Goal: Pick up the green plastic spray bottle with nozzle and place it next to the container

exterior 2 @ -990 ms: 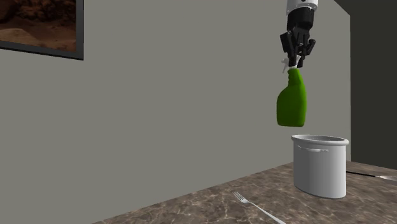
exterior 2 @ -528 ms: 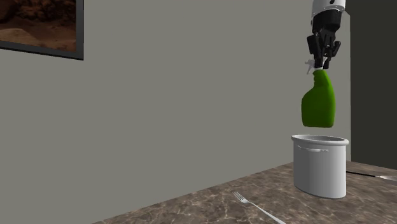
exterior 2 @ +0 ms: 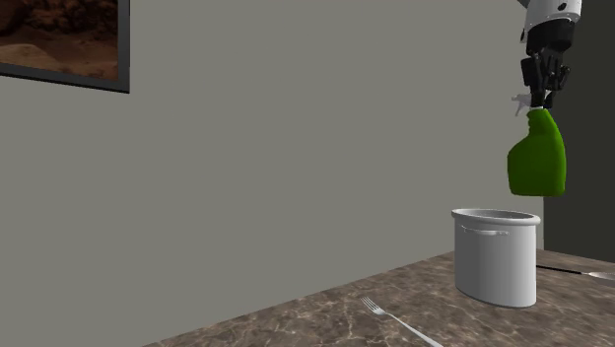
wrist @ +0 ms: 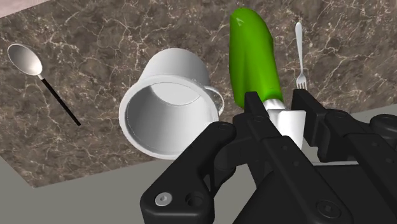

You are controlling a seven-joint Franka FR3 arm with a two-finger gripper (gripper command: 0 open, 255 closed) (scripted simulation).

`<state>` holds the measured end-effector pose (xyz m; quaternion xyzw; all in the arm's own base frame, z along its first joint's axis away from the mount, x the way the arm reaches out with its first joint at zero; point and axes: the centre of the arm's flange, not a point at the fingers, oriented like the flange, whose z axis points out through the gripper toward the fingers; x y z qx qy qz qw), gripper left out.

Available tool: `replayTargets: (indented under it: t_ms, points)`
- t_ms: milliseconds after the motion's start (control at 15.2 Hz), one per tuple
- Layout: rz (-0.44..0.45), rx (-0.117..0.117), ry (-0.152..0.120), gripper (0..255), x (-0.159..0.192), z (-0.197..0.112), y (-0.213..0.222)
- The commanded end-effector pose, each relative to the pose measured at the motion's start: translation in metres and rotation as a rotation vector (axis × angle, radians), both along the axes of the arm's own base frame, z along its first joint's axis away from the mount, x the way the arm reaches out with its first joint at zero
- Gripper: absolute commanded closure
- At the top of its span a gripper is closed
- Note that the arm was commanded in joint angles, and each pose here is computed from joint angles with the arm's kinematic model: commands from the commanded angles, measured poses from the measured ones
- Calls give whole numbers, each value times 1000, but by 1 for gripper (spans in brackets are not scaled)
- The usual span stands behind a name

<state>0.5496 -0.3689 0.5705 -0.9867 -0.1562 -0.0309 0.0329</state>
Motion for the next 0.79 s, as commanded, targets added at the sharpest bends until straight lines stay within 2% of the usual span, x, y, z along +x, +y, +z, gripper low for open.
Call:
replayTargets:
  t_ms: [0, 264, 726]
  points:
    - [2, 0, 0, 255, 1, 1, -24]
    - [2, 0, 0, 255, 4, 2, -79]
    - [2, 0, 0, 255, 4, -35, -79]
